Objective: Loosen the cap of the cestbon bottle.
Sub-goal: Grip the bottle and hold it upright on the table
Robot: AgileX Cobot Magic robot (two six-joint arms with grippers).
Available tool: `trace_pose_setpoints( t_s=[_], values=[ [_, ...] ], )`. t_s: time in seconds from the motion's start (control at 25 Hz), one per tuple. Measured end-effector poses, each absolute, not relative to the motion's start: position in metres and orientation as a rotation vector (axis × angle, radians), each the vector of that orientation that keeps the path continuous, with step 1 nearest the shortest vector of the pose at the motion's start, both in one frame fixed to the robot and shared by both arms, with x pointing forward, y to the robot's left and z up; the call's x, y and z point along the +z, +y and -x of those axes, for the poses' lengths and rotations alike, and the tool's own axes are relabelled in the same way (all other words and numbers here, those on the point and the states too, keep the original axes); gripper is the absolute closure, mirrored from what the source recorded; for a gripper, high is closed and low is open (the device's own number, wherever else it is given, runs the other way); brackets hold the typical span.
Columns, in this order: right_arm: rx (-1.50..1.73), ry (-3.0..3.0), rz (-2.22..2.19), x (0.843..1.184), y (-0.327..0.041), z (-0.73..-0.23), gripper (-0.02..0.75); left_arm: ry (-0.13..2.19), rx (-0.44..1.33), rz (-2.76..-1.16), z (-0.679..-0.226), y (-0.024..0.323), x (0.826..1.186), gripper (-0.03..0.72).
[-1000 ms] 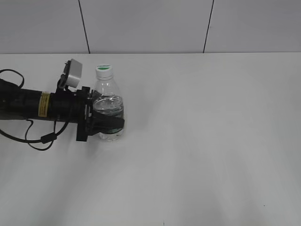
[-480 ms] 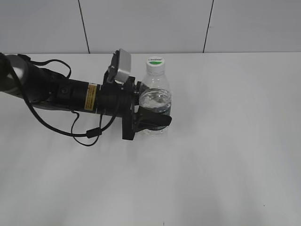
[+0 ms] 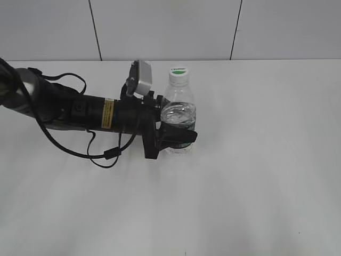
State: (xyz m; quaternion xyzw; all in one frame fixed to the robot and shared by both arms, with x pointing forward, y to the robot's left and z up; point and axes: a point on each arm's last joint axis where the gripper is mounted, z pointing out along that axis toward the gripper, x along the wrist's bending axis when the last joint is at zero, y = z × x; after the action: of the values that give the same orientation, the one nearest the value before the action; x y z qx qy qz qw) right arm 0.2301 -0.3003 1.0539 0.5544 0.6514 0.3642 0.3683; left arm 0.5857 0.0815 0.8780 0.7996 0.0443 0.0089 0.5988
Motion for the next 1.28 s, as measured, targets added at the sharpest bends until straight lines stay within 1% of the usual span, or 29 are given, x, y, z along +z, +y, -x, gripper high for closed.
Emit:
trace_pose_setpoints(
  t_s=[0.48, 1.28],
  values=[
    [0.935, 1.673, -1.424, 1.054, -0.300, -0.230, 0.221, 0.159, -0.050, -1.869, -0.583, 0.082, 0.846, 0.286],
    [0.948, 1.677, -1.426, 1.054, -0.299, -0.230, 0.221, 0.145, -0.064, -1.861, -0.582, 0.082, 0.845, 0.286]
  ],
)
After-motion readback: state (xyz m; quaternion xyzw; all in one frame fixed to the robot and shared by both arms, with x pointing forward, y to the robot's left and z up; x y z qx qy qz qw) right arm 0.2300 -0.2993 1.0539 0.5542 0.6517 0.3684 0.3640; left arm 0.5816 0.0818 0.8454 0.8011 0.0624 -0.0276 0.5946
